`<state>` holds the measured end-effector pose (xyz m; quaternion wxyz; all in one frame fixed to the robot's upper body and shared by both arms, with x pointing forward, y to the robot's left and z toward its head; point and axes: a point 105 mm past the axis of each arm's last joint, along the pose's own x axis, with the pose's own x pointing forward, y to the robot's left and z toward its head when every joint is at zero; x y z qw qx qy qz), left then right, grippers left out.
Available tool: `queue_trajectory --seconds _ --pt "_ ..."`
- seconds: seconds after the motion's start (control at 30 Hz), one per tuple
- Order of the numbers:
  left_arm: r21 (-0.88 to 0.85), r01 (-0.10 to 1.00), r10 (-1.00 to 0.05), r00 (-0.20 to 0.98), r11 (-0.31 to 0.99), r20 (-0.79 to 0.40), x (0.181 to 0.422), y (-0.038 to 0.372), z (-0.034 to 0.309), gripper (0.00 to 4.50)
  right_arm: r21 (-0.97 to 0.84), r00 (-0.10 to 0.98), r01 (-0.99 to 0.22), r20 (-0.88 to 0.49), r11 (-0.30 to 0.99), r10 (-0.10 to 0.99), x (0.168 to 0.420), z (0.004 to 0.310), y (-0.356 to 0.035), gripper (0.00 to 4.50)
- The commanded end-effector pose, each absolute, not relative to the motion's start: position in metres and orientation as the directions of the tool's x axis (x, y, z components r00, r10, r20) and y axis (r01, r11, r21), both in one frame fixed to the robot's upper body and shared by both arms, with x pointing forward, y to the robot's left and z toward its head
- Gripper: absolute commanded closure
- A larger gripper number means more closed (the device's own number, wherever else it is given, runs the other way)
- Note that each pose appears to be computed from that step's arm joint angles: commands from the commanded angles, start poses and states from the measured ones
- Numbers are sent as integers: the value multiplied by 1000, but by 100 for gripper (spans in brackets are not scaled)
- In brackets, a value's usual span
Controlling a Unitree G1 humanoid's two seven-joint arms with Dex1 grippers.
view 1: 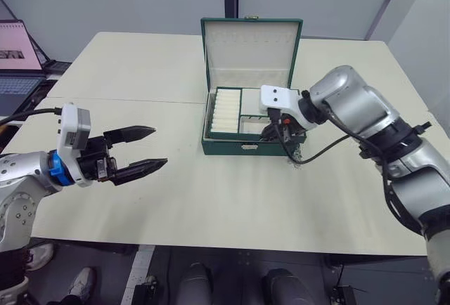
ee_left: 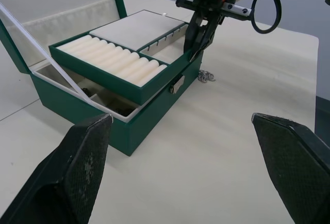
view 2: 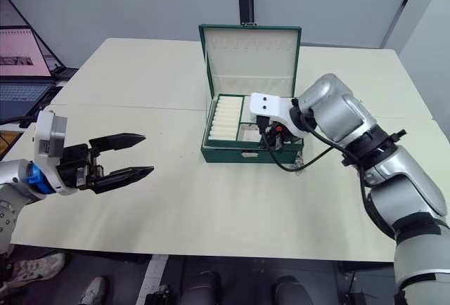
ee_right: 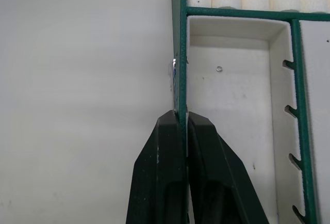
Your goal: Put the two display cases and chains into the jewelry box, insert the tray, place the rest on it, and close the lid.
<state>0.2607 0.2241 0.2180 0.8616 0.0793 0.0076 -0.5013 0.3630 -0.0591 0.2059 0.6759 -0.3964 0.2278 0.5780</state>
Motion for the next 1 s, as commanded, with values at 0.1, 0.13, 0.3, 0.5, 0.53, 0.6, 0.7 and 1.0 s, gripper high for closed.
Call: queue_trajectory --seconds 0.1,0.13,0.3,0.5,0.53,0.6,0.7,1.0 --pt "177 853 -857 510 492 -75 252 224 231 0 -336 250 -942 -748 -26 614 369 223 -50 447" --pt "177 851 -856 512 494 -76 252 225 231 0 -336 249 -942 -749 -28 615 370 222 -50 447" --pt "181 847 -851 519 500 -79 250 226 231 0 -336 248 -941 -748 -30 616 374 220 -49 447" --pt "180 848 -852 517 498 -79 250 226 231 0 -346 267 -938 -741 -9 616 380 222 -51 447" --pt "180 849 -853 517 497 -80 251 225 232 0 -347 270 -938 -739 -5 618 381 223 -51 447" --pt "180 849 -853 515 496 -80 251 225 232 0 -350 275 -937 -735 0 620 382 225 -51 447" --pt "182 850 -854 515 495 -81 251 225 233 0 -350 279 -937 -732 9 622 385 225 -50 447" --pt "186 850 -854 513 493 -82 252 223 235 0 -340 267 -940 -726 6 634 386 222 -43 447"
